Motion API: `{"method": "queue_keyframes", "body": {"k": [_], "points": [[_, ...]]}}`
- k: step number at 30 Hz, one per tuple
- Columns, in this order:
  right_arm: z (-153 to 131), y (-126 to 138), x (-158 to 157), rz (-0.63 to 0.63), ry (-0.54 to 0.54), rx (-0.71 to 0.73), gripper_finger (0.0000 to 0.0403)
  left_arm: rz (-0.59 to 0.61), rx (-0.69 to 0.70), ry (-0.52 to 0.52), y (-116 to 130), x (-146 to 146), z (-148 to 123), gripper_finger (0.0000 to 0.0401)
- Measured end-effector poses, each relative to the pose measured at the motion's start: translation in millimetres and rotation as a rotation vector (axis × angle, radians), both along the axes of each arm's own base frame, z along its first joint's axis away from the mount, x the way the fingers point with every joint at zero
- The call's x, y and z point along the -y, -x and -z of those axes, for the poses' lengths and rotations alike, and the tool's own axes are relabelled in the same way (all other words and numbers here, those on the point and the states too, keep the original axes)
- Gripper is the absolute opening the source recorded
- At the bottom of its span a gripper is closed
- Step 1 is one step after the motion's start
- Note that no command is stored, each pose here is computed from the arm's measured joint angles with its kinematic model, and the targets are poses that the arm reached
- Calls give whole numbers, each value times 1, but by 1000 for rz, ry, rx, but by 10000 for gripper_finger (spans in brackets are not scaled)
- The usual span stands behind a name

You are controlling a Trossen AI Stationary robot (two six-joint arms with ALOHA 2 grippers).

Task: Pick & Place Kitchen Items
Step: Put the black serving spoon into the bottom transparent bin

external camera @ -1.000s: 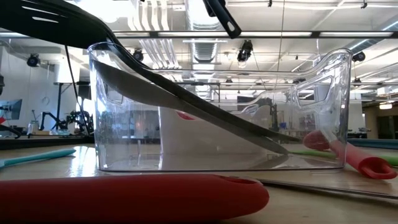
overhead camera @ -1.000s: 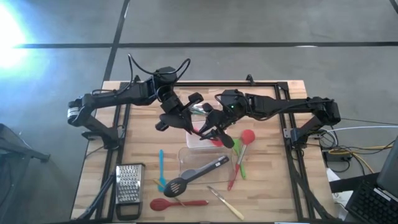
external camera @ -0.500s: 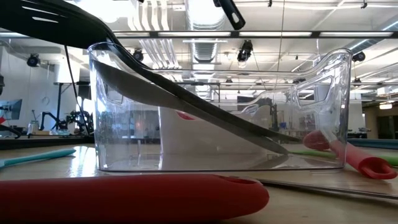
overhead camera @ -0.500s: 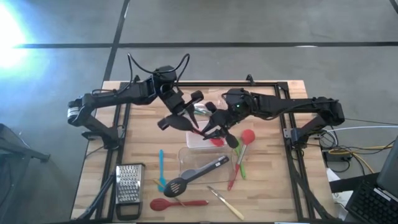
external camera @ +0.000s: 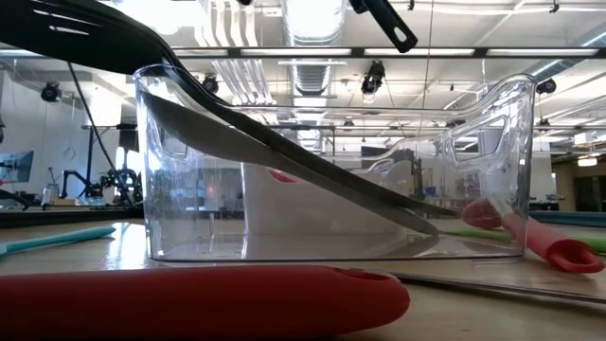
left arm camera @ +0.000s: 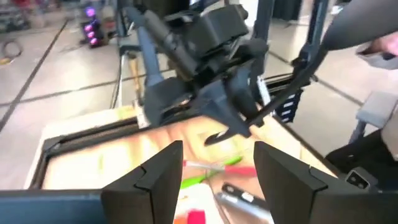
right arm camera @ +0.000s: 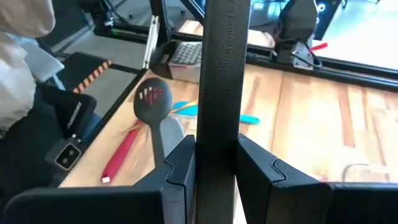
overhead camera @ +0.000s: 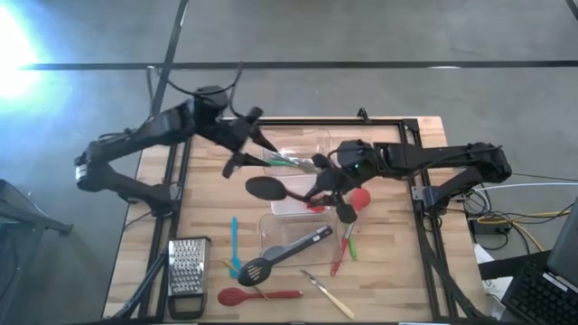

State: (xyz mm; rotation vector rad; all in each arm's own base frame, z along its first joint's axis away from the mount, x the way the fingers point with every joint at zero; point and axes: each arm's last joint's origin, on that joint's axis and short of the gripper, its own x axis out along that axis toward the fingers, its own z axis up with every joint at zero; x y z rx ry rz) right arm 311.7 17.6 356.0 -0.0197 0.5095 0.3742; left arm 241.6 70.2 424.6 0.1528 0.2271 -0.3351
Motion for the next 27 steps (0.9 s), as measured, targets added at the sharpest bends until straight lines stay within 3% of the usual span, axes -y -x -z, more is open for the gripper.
{"method": "queue_keyframes", "body": {"k": [6, 13, 19, 27], "points": [[24, -7, -19, -25, 2, -8, 72, -108, 28, 4, 31, 5, -15, 195], [54, -12, -39, 8, 50, -56, 72, -154, 8, 65, 53, 13, -19, 194], [77, -19, -57, -15, 73, -61, 72, -178, 14, 106, 63, 16, -21, 193], [115, -27, -65, -24, 63, -71, 72, -309, -16, 140, 68, 15, -10, 193]]}}
